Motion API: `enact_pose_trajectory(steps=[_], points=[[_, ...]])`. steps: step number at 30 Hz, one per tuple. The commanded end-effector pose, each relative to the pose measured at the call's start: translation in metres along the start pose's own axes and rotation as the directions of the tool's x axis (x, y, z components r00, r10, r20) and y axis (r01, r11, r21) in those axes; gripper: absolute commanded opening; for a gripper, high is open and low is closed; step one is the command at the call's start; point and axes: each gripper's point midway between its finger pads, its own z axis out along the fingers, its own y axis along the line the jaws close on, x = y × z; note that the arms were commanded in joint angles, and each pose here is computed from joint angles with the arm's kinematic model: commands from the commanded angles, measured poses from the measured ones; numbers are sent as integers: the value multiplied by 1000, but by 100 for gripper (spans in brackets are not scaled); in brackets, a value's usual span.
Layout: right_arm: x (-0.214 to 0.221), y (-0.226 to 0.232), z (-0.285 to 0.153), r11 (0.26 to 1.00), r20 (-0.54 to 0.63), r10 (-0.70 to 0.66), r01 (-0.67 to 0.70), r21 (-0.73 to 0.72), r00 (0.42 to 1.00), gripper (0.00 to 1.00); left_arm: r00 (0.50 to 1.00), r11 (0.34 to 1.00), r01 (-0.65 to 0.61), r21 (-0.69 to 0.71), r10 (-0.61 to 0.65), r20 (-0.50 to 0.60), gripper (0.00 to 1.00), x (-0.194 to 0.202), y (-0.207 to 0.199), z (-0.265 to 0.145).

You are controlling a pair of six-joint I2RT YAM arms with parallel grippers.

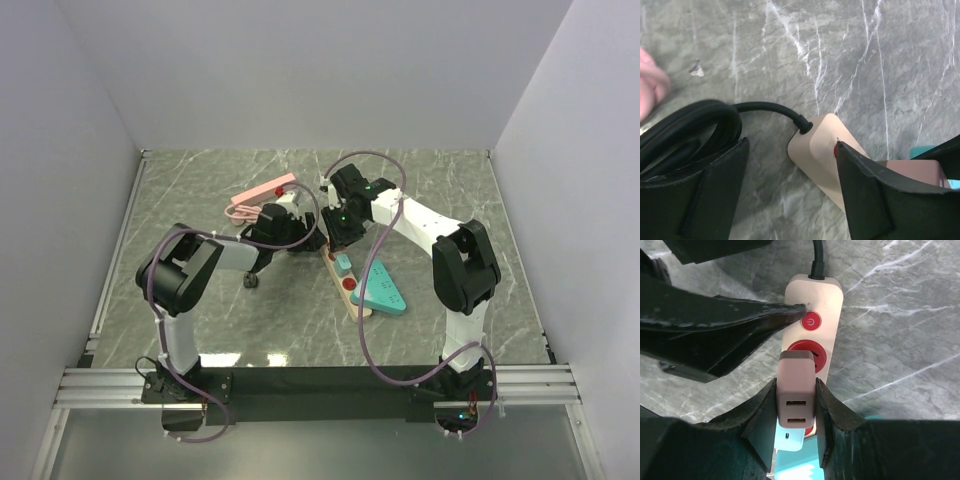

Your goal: Insert the plug

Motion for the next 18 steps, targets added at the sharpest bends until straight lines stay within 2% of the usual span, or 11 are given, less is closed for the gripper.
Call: enact_pose_trajectory(steps=[1, 6, 18], points=[[-5, 2, -9, 1000, 3, 2, -2, 19, 1000, 0, 999, 1000, -2, -20, 1, -54, 76, 20, 5, 8], [-3, 4, -11, 999, -21, -9, 10, 44, 1000, 0, 998, 1000, 11, -15, -12, -58, 66, 26, 7, 5], [-6, 2, 0, 989, -51, -29, 36, 142, 998, 0, 995, 999, 45, 19, -43, -86, 64, 47, 8, 0]])
